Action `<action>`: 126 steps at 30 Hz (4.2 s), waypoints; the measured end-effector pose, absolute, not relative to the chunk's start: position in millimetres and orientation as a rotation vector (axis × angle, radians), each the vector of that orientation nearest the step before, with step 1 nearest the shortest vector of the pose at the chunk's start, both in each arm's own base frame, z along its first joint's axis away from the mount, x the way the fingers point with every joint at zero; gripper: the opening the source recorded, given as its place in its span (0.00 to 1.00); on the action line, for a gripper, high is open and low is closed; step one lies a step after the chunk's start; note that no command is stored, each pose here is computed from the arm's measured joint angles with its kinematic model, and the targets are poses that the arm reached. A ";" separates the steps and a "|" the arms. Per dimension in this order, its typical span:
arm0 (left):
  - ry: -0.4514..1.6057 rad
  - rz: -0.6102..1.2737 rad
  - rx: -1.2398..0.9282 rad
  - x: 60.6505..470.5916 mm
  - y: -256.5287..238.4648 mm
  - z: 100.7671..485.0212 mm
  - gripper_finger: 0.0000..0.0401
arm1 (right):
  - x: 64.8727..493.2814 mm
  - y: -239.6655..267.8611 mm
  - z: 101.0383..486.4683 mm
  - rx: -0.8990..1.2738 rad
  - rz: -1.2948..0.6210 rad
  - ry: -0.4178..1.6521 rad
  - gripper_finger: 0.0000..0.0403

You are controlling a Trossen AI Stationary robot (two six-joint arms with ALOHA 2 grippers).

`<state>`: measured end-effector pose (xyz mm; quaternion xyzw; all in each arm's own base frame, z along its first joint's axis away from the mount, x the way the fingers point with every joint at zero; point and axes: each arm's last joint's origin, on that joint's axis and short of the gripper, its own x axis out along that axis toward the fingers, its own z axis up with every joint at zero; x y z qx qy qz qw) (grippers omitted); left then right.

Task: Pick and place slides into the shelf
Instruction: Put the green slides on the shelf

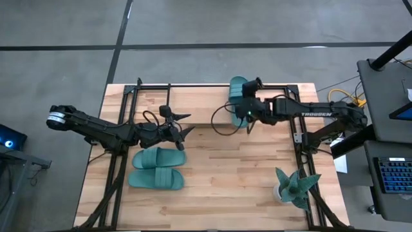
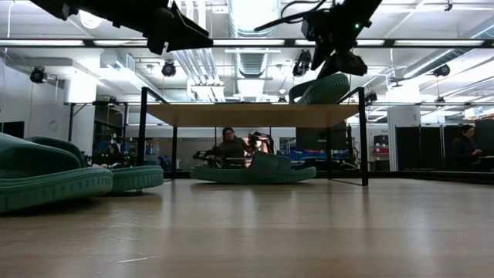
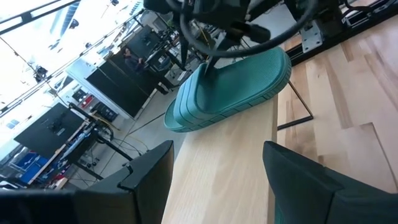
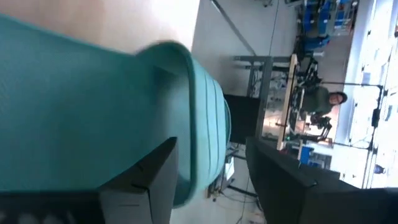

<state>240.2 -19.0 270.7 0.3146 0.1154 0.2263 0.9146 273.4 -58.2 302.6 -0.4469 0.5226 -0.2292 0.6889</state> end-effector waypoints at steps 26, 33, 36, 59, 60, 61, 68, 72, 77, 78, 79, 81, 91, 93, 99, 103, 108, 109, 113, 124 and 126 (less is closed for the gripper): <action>0.238 0.466 0.631 240.2 -19.0 270.2 0.58 | 269.7 -89.1 302.4 -0.916 -0.496 1.162 0.22; 0.238 0.466 0.631 240.2 -19.0 270.2 0.58 | 269.7 -89.0 302.2 -0.902 -0.507 1.157 0.05; 0.239 0.466 0.631 240.2 -19.0 270.1 0.58 | 269.8 -88.9 302.2 -0.858 -0.528 1.137 0.03; 0.263 0.461 0.640 239.9 -18.9 267.8 0.58 | 273.1 -86.4 303.4 -0.712 -0.521 1.030 0.02; 0.263 0.461 0.640 239.9 -18.9 267.8 0.58 | 272.3 -86.3 302.6 -0.713 -0.518 1.041 0.02; 0.263 0.461 0.640 239.9 -18.9 267.8 0.58 | 271.6 -86.1 302.0 -0.710 -0.517 1.050 0.02; 0.263 0.461 0.639 240.0 -19.0 267.8 0.58 | 270.3 -87.6 300.7 -0.660 -0.544 1.047 0.09; 0.262 0.461 0.639 239.9 -19.0 267.9 0.58 | 270.1 -87.6 300.6 -0.672 -0.540 1.054 0.14; 0.262 0.461 0.639 239.9 -19.0 267.9 0.58 | 269.4 -87.6 300.8 -0.685 -0.535 1.062 0.21; 0.262 0.461 0.639 240.0 -19.0 267.9 0.58 | 269.1 -87.5 301.2 -0.685 -0.535 1.060 0.22; 0.262 0.461 0.639 239.9 -19.0 267.9 0.58 | 268.8 -87.4 301.7 -0.685 -0.536 1.058 0.24; 0.262 0.461 0.639 239.9 -19.0 267.9 0.58 | 268.4 -87.3 302.1 -0.685 -0.537 1.058 0.27; 0.262 0.461 0.639 239.9 -19.0 267.9 0.58 | 263.1 -85.3 314.9 -0.576 -0.574 1.076 0.36; 0.262 0.461 0.639 239.9 -19.0 267.9 0.58 | 261.4 -84.7 320.2 -0.553 -0.582 1.080 0.37; 0.262 0.461 0.639 239.9 -18.9 267.9 0.58 | 262.8 -76.1 331.9 -0.499 -0.517 1.042 0.37; 0.262 0.461 0.639 239.9 -19.0 267.9 0.58 | 271.5 -61.3 327.8 -0.529 -0.337 1.028 0.37; 0.278 0.475 0.646 238.5 -18.4 267.7 0.58 | 287.5 -48.4 314.9 -0.685 -0.381 1.092 0.37; 0.280 0.487 0.645 238.0 -18.2 268.1 0.58 | 290.5 -47.2 311.8 -0.731 -0.413 1.116 0.37; 0.295 0.528 0.646 236.7 -17.0 268.4 0.58 | 298.1 -45.6 302.4 -0.817 -0.494 1.181 0.37; 0.360 0.525 0.620 234.8 -16.2 260.8 0.58 | 277.3 -4.3 332.0 -0.715 -0.491 0.977 0.36; 0.368 0.523 0.615 234.4 -16.2 259.7 0.58 | 269.8 12.3 334.8 -0.695 -0.475 0.951 0.35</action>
